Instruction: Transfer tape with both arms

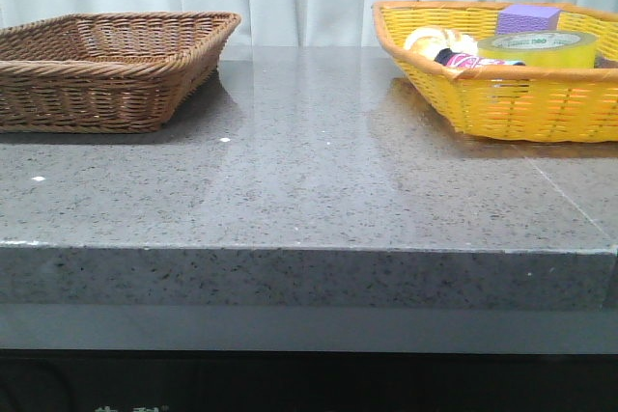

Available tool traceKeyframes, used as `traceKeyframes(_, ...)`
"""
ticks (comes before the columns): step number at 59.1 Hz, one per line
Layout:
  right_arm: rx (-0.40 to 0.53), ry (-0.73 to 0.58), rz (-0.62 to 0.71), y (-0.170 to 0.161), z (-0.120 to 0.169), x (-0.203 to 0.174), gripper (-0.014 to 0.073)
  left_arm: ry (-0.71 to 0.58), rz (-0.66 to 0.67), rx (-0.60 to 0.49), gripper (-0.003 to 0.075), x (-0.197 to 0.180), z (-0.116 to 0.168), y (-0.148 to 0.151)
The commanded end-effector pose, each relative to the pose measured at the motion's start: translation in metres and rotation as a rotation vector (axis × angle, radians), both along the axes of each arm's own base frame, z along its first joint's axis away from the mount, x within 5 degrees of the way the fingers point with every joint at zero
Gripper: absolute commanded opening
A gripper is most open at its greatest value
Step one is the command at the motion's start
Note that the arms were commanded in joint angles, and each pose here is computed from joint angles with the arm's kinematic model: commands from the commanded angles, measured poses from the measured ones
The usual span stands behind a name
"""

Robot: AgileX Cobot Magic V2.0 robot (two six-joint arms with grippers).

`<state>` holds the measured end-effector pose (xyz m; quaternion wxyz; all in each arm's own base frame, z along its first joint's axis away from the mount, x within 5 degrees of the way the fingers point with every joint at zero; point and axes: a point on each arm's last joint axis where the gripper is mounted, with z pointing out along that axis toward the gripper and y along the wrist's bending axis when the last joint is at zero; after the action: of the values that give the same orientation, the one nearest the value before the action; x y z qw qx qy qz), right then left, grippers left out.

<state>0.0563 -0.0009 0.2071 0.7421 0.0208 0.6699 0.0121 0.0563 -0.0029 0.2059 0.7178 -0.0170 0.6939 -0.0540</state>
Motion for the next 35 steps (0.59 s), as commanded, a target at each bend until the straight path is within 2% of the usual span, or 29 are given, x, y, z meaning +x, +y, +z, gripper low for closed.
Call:
traceKeyframes(1, -0.014, -0.139, -0.012, -0.0007, 0.0182, -0.0054, -0.0069, -0.054, 0.006, -0.010, -0.0020, 0.0000, -0.0052, 0.0005)
traceKeyframes(35, -0.014, -0.139, -0.012, -0.0007, 0.0182, -0.0054, -0.0069, -0.069, 0.006, -0.006, -0.0020, -0.0001, -0.0039, 0.0005)
